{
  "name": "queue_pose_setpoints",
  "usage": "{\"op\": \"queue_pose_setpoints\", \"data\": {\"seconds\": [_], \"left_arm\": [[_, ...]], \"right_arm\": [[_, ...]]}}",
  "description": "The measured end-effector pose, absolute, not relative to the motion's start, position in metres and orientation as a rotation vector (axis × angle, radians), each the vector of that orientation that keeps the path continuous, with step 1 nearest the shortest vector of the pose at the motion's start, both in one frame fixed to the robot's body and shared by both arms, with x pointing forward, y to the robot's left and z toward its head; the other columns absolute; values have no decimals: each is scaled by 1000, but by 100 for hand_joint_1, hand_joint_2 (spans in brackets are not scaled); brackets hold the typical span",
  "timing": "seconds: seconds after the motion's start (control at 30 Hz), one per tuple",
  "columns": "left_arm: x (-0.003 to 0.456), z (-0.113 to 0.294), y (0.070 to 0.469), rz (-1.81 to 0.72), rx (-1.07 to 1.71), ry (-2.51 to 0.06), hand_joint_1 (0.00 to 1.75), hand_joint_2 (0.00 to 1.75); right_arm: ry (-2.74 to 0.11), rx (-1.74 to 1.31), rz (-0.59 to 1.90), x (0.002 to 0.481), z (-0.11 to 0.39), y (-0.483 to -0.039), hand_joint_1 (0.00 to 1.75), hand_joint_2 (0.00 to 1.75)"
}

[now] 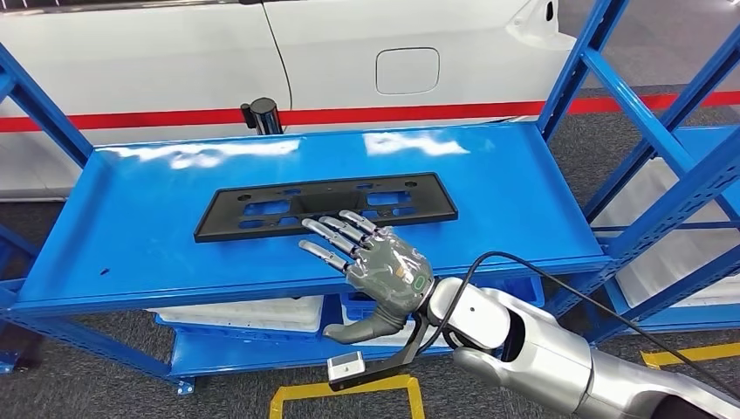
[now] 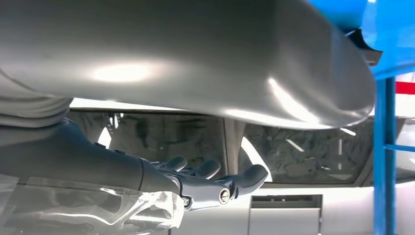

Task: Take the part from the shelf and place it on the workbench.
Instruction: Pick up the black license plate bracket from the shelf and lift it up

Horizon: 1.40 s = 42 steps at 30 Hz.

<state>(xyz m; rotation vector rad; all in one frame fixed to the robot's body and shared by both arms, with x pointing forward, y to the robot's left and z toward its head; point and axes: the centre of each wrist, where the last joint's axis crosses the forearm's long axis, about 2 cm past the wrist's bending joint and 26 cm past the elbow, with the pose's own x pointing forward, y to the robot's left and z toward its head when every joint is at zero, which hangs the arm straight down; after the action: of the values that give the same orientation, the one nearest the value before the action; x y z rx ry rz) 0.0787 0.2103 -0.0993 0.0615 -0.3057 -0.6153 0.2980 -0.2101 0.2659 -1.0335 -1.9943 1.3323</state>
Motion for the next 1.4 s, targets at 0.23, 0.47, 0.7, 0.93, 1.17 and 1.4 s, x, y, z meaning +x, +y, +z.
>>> {"op": "queue_pose_setpoints", "data": {"seconds": [0.23, 0.47, 0.7, 0.93, 1.17, 1.4], "left_arm": [[78, -99, 210, -616, 60, -305, 0, 0], [79, -99, 211, -621, 62, -306, 0, 0], [79, -99, 211, -632, 60, -301, 0, 0], [81, -99, 212, -637, 64, -301, 0, 0], [84, -98, 210, -658, 56, -305, 0, 0], [90, -97, 208, -677, 52, -310, 0, 0]], "right_arm": [[-1981, -1018, 1348, 298, 264, -210, 0, 87], [-1965, -986, 1391, 300, 264, -206, 0, 175], [-1948, -959, 1431, 301, 262, -199, 0, 175], [-1947, -951, 1451, 304, 263, -194, 0, 175], [-1867, -928, 1522, 313, 255, -187, 0, 175], [-1752, -923, 1581, 337, 261, -174, 0, 175]]}}
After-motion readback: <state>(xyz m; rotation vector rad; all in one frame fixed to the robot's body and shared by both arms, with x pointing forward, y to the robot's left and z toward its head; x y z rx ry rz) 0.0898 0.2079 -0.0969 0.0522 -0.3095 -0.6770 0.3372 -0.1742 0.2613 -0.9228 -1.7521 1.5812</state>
